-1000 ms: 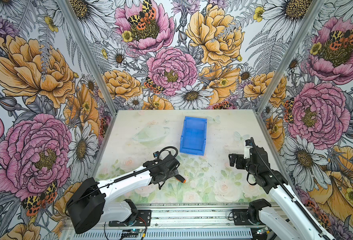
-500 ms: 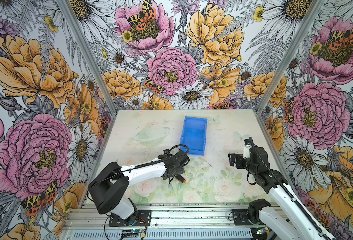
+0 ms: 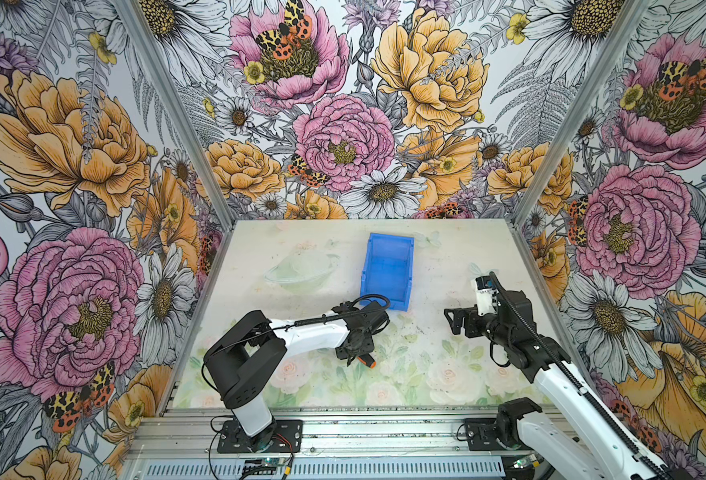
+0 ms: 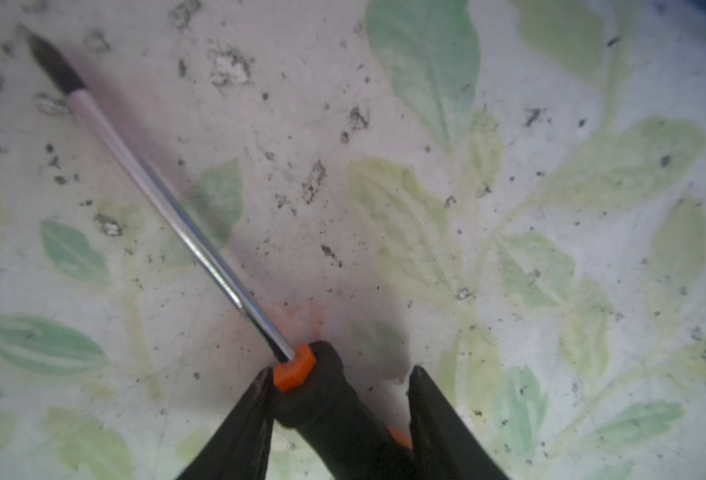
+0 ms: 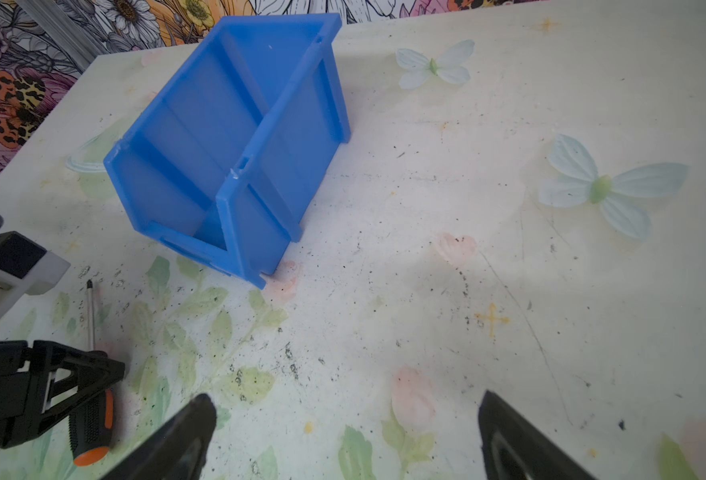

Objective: Put the screwdriver in the bin
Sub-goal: 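Lower the left gripper and close it on the black screwdriver handle, then lift the screwdriver with the left gripper and carry it over the blue bin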

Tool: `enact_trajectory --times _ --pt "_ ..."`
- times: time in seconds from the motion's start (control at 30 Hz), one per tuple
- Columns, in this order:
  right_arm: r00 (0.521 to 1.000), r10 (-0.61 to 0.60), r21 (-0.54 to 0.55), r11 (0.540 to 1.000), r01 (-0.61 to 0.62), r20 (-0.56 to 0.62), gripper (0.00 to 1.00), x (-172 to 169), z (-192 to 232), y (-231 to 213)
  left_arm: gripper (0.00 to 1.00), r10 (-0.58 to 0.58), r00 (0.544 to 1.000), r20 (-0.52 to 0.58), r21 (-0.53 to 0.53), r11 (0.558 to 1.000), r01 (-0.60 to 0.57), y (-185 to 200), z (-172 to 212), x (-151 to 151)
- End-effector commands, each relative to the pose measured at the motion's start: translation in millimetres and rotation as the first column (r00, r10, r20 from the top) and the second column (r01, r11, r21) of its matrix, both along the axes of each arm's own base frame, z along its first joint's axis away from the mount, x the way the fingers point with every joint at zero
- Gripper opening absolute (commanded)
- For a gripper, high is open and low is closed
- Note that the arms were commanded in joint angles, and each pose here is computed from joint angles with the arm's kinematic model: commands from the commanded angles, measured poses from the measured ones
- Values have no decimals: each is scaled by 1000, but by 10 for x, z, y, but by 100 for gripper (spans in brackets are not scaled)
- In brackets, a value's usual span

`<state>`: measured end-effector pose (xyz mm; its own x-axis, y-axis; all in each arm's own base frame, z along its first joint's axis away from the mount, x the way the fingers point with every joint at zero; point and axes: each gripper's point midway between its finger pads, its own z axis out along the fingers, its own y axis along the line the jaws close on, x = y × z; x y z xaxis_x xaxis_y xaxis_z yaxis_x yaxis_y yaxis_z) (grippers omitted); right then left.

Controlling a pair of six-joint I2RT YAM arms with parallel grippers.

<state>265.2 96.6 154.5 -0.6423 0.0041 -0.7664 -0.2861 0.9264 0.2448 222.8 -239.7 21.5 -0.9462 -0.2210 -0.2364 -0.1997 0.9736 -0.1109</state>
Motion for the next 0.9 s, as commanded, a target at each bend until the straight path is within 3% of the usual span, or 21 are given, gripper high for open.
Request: enact_trajectory --times 0.0,0.27,0.43,0.67,0.87 --pt "992 110 75 991 -115 65 99 -33 163 233 43 -17 998 -62 4 1000 18 -23 -120 -118" --pt "950 289 137 943 -304 120 99 -246 272 660 25 22 999 -49 7 1000 -21 157 -85 -107" --pt "894 401 180 882 -436 200 99 -466 446 927 13 37 998 -47 6 999 -36 230 -76 -92" --pt "856 454 180 847 -501 246 100 -631 550 1048 4 48 998 -30 3 999 -48 336 -24 -85" --pt "861 446 158 858 -489 245 100 -598 545 1050 2 81 996 36 -48 996 -80 521 228 34"
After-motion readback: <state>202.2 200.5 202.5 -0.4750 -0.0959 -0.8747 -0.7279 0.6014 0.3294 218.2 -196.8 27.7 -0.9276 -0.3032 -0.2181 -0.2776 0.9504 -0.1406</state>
